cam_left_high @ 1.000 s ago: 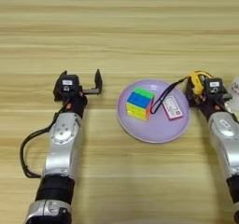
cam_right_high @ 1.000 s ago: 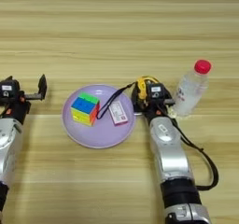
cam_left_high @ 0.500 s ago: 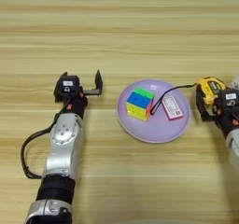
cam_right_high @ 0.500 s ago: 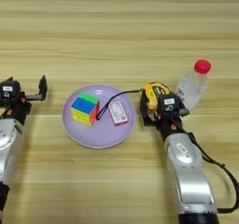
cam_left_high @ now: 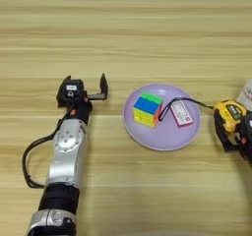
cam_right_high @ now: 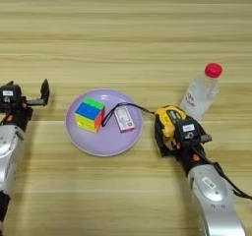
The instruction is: Move the objects on the table
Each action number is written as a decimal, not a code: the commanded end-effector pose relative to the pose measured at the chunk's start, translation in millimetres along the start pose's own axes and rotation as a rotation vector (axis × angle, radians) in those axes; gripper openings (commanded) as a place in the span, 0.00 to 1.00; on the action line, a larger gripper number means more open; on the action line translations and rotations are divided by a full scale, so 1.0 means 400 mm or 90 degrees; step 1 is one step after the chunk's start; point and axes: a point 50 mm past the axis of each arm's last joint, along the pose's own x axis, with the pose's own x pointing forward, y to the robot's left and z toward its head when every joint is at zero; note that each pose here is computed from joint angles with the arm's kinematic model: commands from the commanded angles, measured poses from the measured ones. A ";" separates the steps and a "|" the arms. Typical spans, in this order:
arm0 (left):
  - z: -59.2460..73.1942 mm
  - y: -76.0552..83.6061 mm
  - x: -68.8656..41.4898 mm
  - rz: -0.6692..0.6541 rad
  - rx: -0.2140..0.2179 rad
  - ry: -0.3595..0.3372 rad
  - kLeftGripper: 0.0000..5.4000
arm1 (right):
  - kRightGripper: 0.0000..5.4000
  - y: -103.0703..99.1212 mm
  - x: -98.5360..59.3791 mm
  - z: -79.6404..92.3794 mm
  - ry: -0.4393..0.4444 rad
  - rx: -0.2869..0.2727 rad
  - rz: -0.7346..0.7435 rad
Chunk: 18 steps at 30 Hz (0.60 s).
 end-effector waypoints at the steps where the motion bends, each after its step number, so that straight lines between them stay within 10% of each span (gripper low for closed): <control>1: 0.005 -0.010 0.008 0.000 -0.005 -0.007 1.00 | 0.77 -0.018 -0.015 -0.009 0.023 -0.009 -0.005; 18: 0.006 -0.009 0.008 -0.001 -0.005 -0.008 1.00 | 0.77 0.004 -0.015 -0.081 0.098 0.035 0.013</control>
